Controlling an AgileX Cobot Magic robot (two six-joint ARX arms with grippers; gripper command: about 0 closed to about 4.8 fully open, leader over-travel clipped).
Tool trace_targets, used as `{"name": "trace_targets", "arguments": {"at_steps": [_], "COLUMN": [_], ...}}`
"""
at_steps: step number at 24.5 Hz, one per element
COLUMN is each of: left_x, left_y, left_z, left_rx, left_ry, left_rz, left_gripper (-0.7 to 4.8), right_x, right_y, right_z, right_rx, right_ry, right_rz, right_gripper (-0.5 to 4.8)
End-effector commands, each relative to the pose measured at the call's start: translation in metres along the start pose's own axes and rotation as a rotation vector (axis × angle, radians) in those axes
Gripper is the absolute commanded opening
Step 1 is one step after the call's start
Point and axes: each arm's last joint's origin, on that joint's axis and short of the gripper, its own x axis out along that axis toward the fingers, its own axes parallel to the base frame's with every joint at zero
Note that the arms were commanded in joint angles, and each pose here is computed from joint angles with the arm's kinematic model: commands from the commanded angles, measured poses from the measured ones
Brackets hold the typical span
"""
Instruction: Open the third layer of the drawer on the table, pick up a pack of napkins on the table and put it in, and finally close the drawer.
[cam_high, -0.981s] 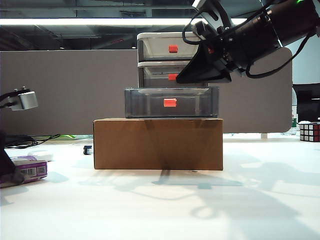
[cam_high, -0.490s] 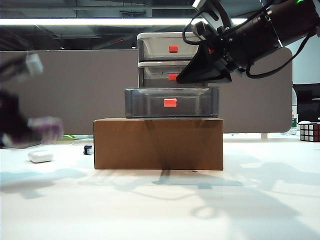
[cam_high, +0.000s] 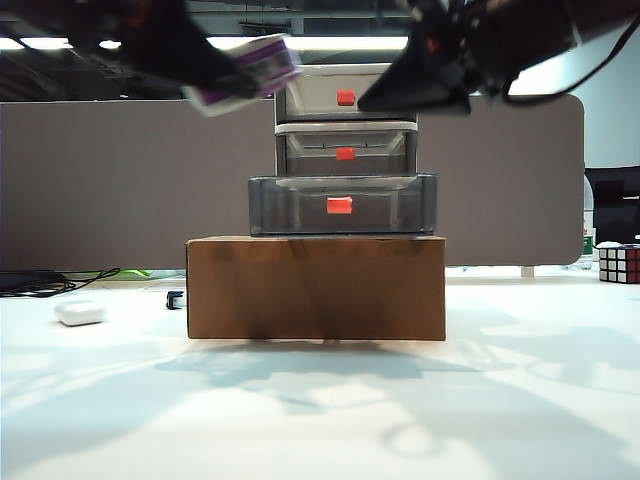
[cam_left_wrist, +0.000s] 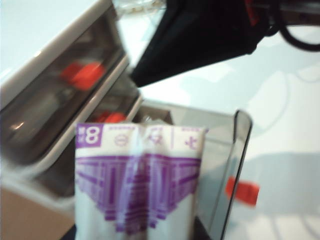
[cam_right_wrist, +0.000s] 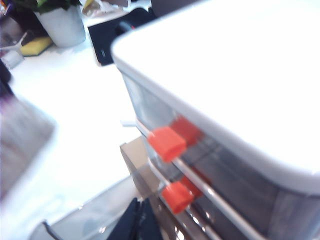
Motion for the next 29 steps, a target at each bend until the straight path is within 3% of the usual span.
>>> {"name": "trace_targets", "arguments": {"at_steps": [1,9,13,15,16,17,23,25,29], "left_x": [0.026,0.089,0.095,0.095,0.095,0.095,0.088,0.07,0.038], "left_y": [-0.002,-0.003,-0.002,-0.002,-0.002,-0.002,0.003,0.001,-0.013], "left_z": [0.013,0.004,-0.002,-0.003,-0.002,-0.002,0.015,0.03,0.041], "left_rx": [0.036,0.013,-0.062,-0.078,-0.076,-0.074,-0.077,-0.113,-0.161], "left_ry": [-0.02,0.059,0.085,0.088,0.084,0.081,0.086,0.149,0.207], "left_rz": [-0.037,-0.114,-0.125,-0.125,-0.124,-0.122,-0.125,-0.155,-0.231], "left_gripper": [1.75,1.75,1.91,2.47,3.0,3.13,3.13,2.86,0.85], "right_x": [-0.016,-0.041,-0.042,-0.042,-0.042,-0.042,-0.043,-0.043,-0.042], "right_y": [0.008,0.02,0.021,0.021,0.021,0.02,0.019,0.019,0.018], "right_z": [0.018,0.034,0.034,0.034,0.034,0.034,0.035,0.036,0.044], "right_rx": [-0.057,-0.106,-0.107,-0.107,-0.107,-0.107,-0.11,-0.12,-0.143], "right_ry": [-0.068,-0.117,-0.118,-0.118,-0.118,-0.118,-0.12,-0.137,-0.184], "right_rz": [-0.001,-0.015,-0.015,-0.015,-0.016,-0.016,-0.022,-0.023,-0.03], "right_gripper": [-0.06,-0.06,-0.06,-0.06,-0.06,-0.06,-0.06,-0.06,-0.06]}}
